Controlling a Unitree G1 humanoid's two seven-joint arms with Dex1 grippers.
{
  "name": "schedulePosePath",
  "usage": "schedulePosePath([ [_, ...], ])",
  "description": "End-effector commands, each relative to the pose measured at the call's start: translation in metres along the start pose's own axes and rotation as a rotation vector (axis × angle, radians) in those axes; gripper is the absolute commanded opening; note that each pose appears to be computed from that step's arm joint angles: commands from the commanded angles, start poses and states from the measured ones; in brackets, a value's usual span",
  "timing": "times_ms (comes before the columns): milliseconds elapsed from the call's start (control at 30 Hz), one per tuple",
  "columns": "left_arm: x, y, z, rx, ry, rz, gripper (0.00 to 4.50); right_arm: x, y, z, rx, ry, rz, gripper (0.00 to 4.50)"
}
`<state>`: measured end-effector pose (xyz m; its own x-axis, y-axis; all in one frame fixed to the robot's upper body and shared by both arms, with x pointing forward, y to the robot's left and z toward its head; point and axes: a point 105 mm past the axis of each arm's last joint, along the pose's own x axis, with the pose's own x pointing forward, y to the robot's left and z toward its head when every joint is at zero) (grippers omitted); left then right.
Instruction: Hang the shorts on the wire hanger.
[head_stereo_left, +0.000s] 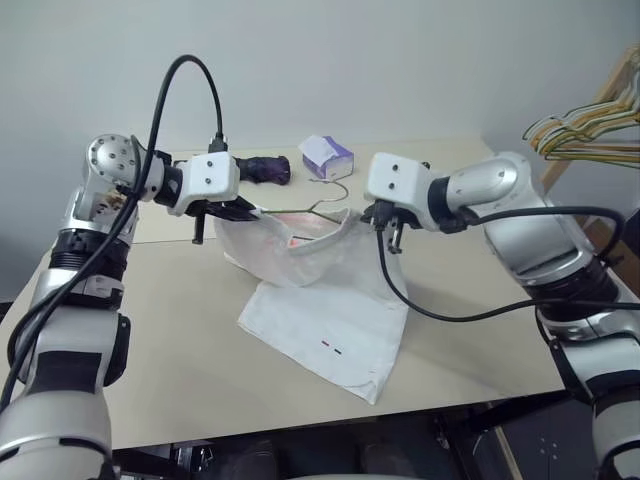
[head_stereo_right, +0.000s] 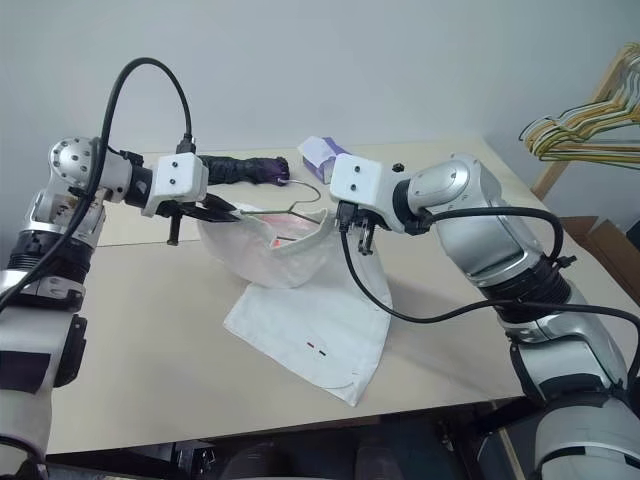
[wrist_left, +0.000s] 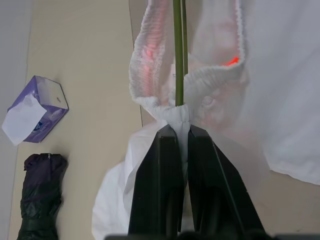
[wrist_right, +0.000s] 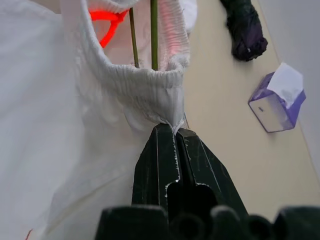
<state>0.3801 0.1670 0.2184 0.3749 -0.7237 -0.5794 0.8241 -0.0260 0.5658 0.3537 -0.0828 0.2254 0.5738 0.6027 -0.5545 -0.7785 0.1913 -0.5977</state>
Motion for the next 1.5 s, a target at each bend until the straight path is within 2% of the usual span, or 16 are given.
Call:
schedulePosePath([
  [33, -0.009, 0.01, 0.015, 0.026, -0.065, 0.065, 0.0, 0.0, -0.006, 0.003, -0.064, -0.013, -0.052, 0.06],
  [67, -0.009, 0.01, 0.015, 0.027, -0.065, 0.064, 0.0, 0.002, -0.006, 0.003, -0.077, -0.019, -0.061, 0.06],
  [167, -0.01, 0.011, 0.014, 0.025, -0.064, 0.071, 0.0, 0.005, -0.003, 0.003, -0.091, -0.038, -0.055, 0.75],
  [400, -0.013, 0.012, 0.013, 0.024, -0.062, 0.086, 0.0, 0.01, -0.001, -0.006, -0.098, -0.055, -0.049, 3.11],
  [633, -0.012, 0.011, 0.014, 0.024, -0.068, 0.081, 0.0, 0.014, -0.002, -0.012, -0.024, -0.081, -0.028, 3.11],
  [867, -0.016, 0.008, 0.013, 0.03, -0.064, 0.068, 0.0, 0.011, -0.015, -0.026, 0.027, -0.071, -0.08, 3.11],
  [1133, -0.019, 0.004, 0.023, 0.049, -0.122, 0.039, 0.0, 0.013, -0.003, -0.021, 0.151, -0.181, 0.051, 3.11],
  [1233, -0.019, 0.002, 0.024, 0.048, -0.131, 0.034, 0.0, 0.015, 0.002, -0.018, 0.13, -0.192, 0.09, 2.57],
  [1467, -0.019, 0.0, 0.024, 0.047, -0.136, 0.029, 0.0, 0.015, 0.01, -0.015, 0.121, -0.209, 0.134, 0.13],
  [1500, -0.018, 0.0, 0.023, 0.05, -0.131, 0.029, 0.0, 0.015, 0.01, -0.015, 0.12, -0.206, 0.134, 0.09],
])
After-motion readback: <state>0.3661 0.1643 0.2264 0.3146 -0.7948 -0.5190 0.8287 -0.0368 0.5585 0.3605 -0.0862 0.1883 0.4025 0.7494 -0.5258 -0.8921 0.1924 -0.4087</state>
